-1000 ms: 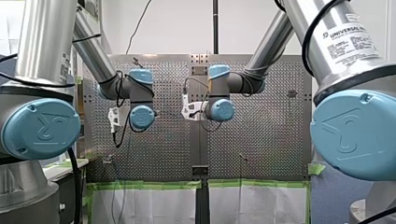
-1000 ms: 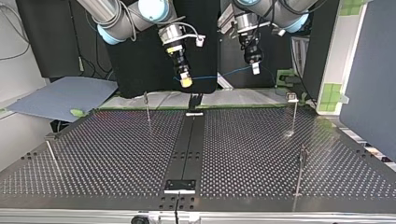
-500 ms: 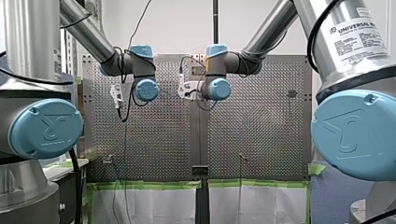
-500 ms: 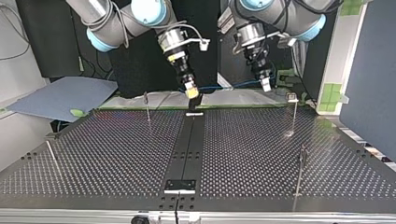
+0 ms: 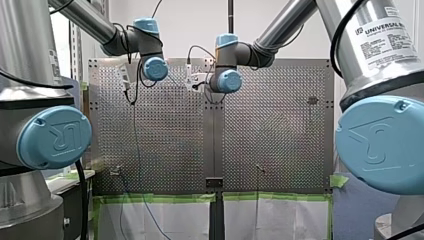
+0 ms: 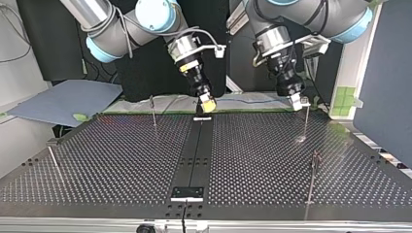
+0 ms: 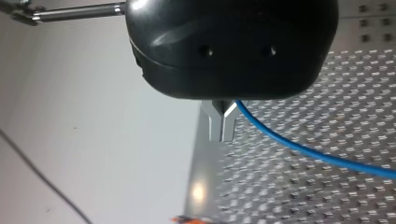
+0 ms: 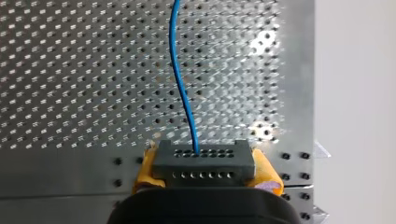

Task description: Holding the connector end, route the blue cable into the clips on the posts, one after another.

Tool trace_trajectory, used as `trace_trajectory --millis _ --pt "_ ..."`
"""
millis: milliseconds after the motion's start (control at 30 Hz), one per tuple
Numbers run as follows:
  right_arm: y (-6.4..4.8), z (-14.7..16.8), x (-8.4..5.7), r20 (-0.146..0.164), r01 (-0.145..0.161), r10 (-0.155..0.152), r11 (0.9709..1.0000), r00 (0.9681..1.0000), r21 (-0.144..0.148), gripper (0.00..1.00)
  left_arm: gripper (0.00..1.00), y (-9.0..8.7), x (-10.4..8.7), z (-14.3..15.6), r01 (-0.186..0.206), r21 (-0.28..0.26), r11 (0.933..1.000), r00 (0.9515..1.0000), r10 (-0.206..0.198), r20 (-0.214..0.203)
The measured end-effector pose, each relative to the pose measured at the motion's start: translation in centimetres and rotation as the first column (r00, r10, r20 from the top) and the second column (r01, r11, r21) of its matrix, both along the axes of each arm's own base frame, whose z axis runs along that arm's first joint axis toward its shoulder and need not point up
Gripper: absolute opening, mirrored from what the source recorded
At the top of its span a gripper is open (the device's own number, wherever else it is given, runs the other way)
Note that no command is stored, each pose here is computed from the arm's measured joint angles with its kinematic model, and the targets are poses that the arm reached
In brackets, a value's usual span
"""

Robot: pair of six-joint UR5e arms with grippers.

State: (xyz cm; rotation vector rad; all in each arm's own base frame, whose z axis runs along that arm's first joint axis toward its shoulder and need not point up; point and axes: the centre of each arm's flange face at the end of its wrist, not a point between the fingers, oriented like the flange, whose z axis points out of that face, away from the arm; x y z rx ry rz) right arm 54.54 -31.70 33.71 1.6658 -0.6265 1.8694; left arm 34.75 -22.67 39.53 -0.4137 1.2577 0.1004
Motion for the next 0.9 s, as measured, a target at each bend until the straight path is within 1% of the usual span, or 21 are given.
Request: trace_trajectory --millis 133,233,433,500,567,633,733,900 --pt "-0.3 1.6 0.6 0.013 -0.01 0.01 0.9999 0.9999 -0.008 0.0 0.0 0.3 0.4 1.7 0.002 -0.004 1.0 1.0 -0.002 0.009" --pt "-0.4 2.9 1.0 0.022 -0.016 0.016 0.9998 0.9996 -0.015 0.0 0.0 0.7 0.7 2.0 0.007 0.003 1.0 1.0 -0.007 -0.004" --pt "-0.5 5.6 2.1 0.048 -0.032 0.034 0.9987 0.9983 -0.039 0.0 0.0 1.2 1.4 1.5 0.011 0.03 0.9995 0.9984 -0.009 -0.055" --pt "-0.4 6.6 2.5 0.061 -0.04 0.043 0.9979 0.9972 -0.05 0.0 0.0 1.5 1.9 1.2 0.005 0.037 0.9993 0.997 -0.002 -0.077" --pt "-0.3 7.2 2.8 0.071 -0.05 0.054 0.9971 0.996 -0.057 0.0 0.0 1.8 2.0 1.3 0.0 0.037 0.9993 0.9961 0.003 -0.088" --pt "-0.1 7.5 3.1 0.079 -0.066 0.071 0.9962 0.9944 -0.057 0.0 0.0 2.1 2.0 1.6 -0.002 0.034 0.9994 0.9958 0.005 -0.092" --pt "0.0 7.6 3.4 0.089 -0.083 0.087 0.9953 0.9922 -0.05 0.0 0.0 2.6 2.3 2.0 -0.002 0.03 0.9995 0.9953 0.005 -0.097" --pt "-0.4 7.2 4.4 0.094 -0.098 0.102 0.9943 0.9903 -0.041 0.0 0.0 3.2 2.9 2.2 -0.009 0.032 0.9995 0.9944 0.012 -0.105"
